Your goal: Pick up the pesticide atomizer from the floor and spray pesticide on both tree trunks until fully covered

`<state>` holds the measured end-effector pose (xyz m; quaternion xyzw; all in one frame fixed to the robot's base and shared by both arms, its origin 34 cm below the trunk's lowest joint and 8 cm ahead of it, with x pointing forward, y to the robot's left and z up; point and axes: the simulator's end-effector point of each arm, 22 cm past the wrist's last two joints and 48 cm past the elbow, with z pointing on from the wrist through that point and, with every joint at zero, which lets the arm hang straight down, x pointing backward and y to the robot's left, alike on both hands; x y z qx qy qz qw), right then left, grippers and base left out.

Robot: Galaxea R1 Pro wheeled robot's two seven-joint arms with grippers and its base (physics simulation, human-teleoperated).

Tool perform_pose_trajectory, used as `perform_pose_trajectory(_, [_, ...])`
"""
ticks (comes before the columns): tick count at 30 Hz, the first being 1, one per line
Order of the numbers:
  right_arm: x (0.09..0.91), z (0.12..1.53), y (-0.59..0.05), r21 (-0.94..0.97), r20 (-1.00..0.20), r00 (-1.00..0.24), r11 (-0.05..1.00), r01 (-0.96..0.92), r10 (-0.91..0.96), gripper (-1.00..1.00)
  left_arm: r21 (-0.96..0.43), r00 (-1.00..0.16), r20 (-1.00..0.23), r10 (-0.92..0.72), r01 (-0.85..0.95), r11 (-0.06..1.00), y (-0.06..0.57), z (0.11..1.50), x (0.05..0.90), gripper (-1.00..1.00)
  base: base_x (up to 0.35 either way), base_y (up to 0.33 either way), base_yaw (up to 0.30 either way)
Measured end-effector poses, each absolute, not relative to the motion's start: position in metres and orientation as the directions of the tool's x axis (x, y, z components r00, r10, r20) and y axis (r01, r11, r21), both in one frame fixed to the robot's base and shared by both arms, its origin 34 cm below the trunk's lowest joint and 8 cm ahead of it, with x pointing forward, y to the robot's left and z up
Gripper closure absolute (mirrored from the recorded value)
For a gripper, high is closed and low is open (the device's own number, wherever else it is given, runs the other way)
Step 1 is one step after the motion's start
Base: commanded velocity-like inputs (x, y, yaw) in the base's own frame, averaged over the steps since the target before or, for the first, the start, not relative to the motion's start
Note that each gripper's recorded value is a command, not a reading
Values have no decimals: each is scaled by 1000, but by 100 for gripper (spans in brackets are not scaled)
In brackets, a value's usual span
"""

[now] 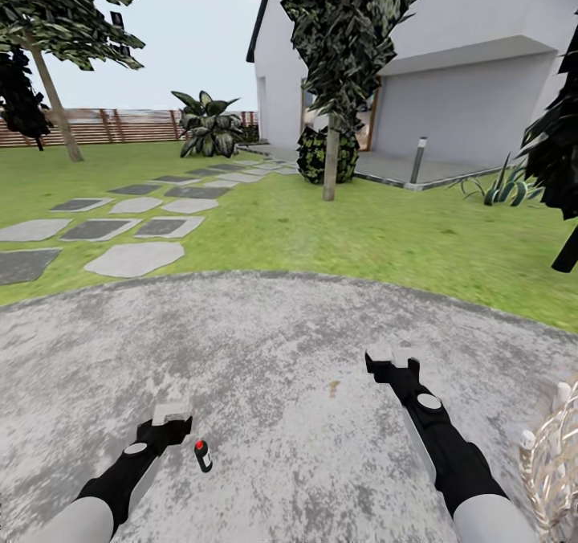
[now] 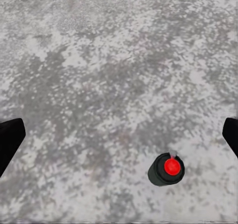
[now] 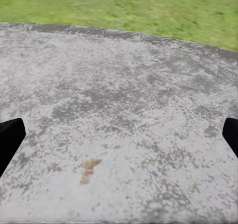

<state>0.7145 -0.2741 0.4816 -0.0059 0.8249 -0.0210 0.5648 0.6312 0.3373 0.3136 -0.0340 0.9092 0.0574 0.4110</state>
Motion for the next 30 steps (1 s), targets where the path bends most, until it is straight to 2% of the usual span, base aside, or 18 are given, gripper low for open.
perform_pose_trajectory(30, [704,389,-274,-57,-870,-490,998,1,-49,-100,102,-762,-647,20,-61,993,329,234,598,-100,0,0,0])
